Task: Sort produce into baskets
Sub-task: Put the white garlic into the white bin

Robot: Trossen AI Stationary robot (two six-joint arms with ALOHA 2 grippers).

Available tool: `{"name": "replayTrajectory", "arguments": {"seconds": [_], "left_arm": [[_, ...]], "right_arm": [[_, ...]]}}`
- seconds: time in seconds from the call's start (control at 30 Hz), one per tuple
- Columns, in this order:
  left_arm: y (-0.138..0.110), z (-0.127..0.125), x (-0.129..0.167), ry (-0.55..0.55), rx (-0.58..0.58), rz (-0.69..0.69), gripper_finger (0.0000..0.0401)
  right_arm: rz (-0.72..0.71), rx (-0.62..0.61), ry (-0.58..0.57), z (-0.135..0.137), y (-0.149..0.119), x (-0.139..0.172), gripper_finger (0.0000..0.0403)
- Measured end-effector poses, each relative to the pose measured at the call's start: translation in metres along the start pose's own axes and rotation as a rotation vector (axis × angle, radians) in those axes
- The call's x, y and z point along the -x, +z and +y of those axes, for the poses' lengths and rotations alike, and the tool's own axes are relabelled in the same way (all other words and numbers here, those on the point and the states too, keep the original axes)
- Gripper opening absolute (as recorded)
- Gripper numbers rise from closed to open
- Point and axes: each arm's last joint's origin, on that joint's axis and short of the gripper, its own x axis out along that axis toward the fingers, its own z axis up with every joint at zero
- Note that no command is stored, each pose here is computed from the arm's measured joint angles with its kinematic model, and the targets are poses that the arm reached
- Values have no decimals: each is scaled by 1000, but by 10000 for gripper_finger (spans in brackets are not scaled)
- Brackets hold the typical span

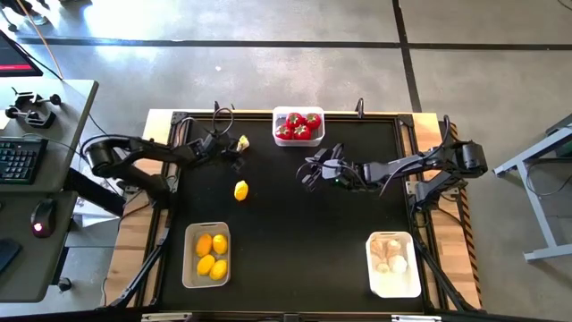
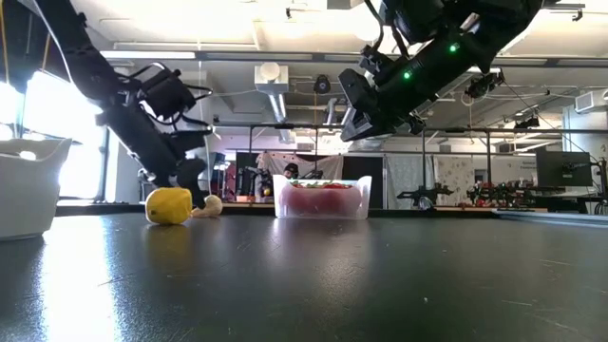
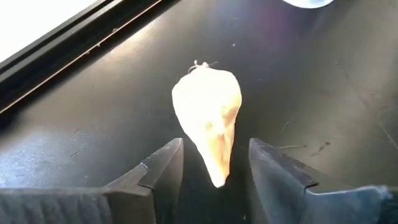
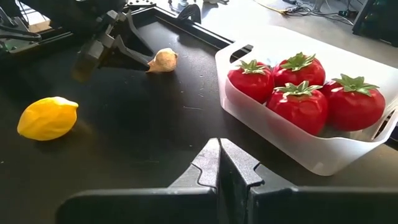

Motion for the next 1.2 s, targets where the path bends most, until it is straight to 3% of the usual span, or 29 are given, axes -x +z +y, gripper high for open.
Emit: {"name": "replayTrajectory", "arguments": {"seconds": [0.17, 0.33, 0.7, 0.93, 1.2], "left_arm": [[-2, 1, -10, -18, 9, -9, 177], [-6, 5, -23, -26, 29, -3, 153], [-2, 6, -25, -81, 21, -63, 13], [13, 1, -9, -238, 24, -171, 11], [17, -25, 26, -533, -53, -467, 5]], "right_arm": [[0, 2, 0, 0, 0, 0, 0], [0, 2, 0, 0, 0, 0, 0], [3, 26, -1, 0, 0, 0, 0], [29, 38, 97, 3, -1, 0, 0], [-164, 8, 306, 24, 15, 4, 12]]}}
